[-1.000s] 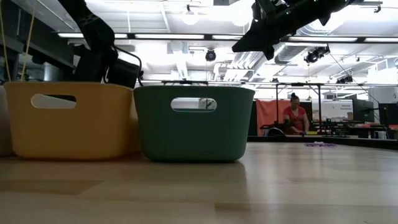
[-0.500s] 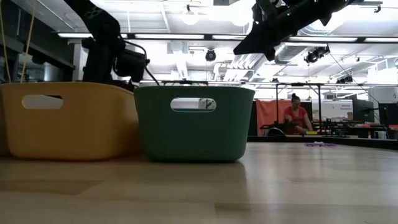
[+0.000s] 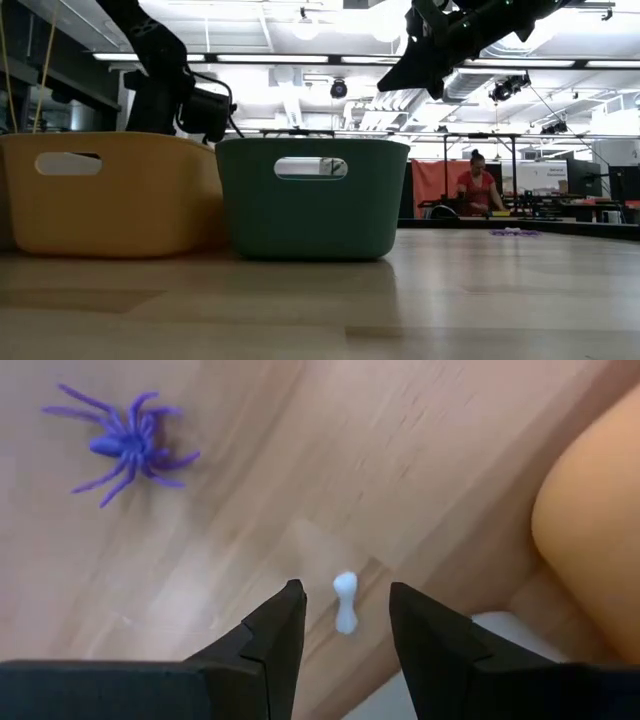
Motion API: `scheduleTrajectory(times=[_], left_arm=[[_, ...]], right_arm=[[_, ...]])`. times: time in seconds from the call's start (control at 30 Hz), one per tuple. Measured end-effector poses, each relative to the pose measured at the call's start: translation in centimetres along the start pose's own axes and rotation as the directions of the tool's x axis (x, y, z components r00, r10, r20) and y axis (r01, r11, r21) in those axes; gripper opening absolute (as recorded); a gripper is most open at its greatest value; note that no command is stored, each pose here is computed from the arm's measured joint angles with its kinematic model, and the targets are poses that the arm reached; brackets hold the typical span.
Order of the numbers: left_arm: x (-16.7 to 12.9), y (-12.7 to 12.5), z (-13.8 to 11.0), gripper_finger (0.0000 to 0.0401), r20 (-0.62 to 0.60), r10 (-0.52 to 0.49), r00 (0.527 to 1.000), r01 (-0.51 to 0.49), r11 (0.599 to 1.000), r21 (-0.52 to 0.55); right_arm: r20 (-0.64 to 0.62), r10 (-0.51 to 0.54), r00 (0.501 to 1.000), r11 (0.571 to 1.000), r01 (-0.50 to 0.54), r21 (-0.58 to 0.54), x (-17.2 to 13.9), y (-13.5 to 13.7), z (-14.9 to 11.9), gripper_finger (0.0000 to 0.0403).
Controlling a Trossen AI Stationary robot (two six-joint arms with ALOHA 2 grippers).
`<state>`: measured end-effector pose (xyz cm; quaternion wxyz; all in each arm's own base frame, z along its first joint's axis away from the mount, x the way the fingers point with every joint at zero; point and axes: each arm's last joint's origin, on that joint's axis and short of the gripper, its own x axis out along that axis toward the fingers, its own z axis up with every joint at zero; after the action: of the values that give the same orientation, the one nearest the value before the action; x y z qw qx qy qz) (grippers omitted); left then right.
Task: Sort Halloween decoration
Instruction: Put the white bone toy into the green bin
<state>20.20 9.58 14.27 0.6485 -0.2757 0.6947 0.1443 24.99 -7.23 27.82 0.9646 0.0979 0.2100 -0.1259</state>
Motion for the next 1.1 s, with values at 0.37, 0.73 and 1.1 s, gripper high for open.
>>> scheduleTrajectory(times=[0.37, 0.73, 1.1], left_arm=[[0.5, -2.0, -0.1, 0.0136, 0.030, 0.122, 0.992, -0.121, 0.993, -0.009], [1.7, -2.0, -1.0, 0.0134, 0.016, 0.137, 0.990, -0.135, 0.988, -0.080], [1.8, -2.1, -0.9, 0.0028, 0.025, 0.130, 0.991, -0.129, 0.990, -0.052]], right_arm=[[-0.004, 0.000, 1.000, 1.000, 0.000, -0.021, 0.0, 0.0, 0.0, 0.0000], [-0.004, 0.000, 1.000, 1.000, 0.000, -0.021, 0.0, 0.0, 0.0, 0.0000], [-0.004, -0.001, 1.000, 1.000, 0.000, -0.021, 0.0, 0.0, 0.0, 0.0000]])
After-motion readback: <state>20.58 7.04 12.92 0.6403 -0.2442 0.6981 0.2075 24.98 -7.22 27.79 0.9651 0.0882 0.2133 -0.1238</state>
